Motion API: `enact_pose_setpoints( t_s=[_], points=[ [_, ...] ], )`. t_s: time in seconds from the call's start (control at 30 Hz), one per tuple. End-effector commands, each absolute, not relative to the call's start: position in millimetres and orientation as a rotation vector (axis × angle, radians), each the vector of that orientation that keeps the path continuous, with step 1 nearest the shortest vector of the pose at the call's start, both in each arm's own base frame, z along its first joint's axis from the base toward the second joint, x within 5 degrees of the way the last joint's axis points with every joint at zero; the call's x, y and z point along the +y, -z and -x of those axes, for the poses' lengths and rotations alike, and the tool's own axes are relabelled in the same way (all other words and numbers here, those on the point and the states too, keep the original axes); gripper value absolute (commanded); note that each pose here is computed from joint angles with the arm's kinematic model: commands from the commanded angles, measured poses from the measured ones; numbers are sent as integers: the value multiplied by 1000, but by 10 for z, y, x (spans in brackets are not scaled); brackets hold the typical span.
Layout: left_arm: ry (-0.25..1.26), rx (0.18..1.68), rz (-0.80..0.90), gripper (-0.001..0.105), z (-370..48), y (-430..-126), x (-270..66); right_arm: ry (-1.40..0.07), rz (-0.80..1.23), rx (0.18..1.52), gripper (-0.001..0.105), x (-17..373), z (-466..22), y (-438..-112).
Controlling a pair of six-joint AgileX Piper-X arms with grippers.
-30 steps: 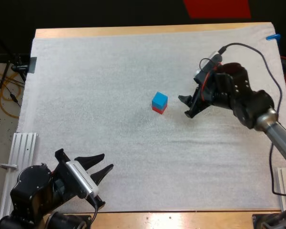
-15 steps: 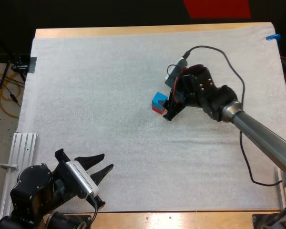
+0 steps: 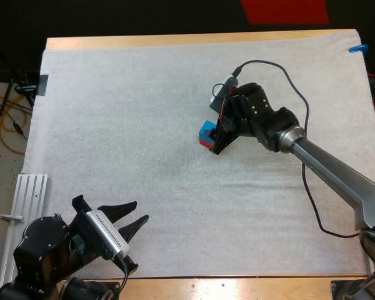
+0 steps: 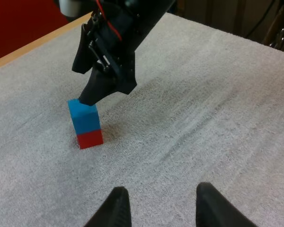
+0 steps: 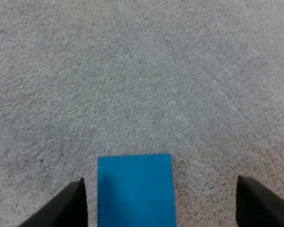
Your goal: Stack red cube on blue cube
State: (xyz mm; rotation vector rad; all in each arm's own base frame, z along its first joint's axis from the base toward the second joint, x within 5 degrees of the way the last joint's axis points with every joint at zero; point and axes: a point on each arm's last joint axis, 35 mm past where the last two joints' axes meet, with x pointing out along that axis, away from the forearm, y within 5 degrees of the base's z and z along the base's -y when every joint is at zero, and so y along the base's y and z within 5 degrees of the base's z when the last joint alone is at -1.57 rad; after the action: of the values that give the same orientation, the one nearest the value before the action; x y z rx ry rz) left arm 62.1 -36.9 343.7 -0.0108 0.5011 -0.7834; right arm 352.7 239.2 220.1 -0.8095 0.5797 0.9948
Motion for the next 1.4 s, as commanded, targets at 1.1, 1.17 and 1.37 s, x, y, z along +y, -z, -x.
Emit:
enact_pose_setpoints(
  t_s=[1.1, 1.17, 1.37],
  points=[
    [791, 498, 22, 34, -616, -3451, -372, -866, 641, 656, 38, 2479, -3638, -2156],
    [791, 498, 22, 34, -616, -3451, -372, -837, 648, 631, 38, 2449, -3609, -2303],
    [783, 499, 23, 45, -618, -3450, -371, -722, 624, 569, 38, 2267, -3560, -2727]
  ],
)
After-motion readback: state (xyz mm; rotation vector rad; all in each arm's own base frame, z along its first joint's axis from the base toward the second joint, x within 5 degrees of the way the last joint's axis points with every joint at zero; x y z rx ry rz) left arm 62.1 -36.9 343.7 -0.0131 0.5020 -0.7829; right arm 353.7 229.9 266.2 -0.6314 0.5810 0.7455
